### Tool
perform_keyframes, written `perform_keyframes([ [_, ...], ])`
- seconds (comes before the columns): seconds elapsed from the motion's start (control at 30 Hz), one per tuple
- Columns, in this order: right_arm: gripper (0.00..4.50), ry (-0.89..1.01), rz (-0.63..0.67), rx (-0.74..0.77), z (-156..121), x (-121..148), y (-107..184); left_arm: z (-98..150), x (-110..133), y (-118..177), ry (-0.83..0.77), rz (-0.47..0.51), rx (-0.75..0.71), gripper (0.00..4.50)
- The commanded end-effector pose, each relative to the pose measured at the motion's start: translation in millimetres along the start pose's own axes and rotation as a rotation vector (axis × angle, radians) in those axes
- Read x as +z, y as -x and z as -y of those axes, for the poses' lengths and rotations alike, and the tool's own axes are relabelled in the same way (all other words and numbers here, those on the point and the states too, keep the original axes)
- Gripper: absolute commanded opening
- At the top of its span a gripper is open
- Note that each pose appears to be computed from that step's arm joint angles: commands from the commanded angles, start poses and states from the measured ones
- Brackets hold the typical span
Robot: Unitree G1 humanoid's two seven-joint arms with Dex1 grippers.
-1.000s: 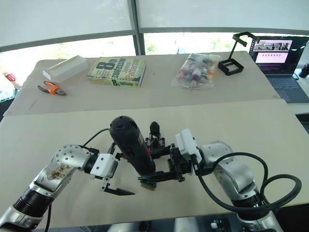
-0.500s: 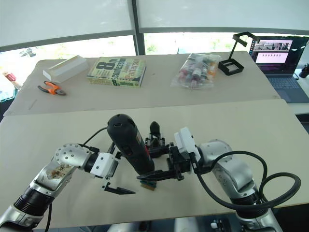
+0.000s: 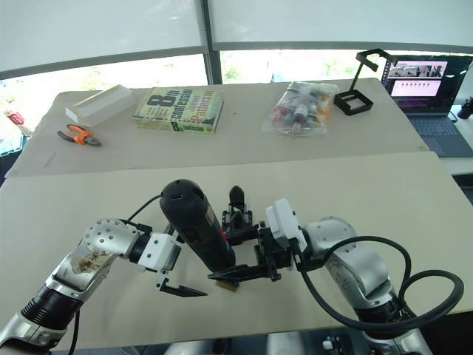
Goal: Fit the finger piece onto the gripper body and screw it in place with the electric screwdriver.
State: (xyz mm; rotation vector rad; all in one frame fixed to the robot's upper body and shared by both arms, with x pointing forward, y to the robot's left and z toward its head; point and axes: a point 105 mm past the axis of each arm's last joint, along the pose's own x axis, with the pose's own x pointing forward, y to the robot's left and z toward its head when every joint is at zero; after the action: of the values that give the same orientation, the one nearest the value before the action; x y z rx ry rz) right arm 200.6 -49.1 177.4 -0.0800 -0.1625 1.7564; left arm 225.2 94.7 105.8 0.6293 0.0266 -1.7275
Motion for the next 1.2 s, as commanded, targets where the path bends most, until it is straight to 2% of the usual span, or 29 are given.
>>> perform_keyframes([
  [0.03, 1.89, 0.038, 0.025, 0.03, -5.3, 9.8, -1.9, -0.5, 3.8, 0.1, -0.028, 0.002, -0.005, 4.5],
  [1.2, 1.89, 0.048, 0.021, 0.027, 0.5, 7.1, -4.9, 1.9, 2.8, -3.3, -0.021, 0.0, -0.012, 4.5],
])
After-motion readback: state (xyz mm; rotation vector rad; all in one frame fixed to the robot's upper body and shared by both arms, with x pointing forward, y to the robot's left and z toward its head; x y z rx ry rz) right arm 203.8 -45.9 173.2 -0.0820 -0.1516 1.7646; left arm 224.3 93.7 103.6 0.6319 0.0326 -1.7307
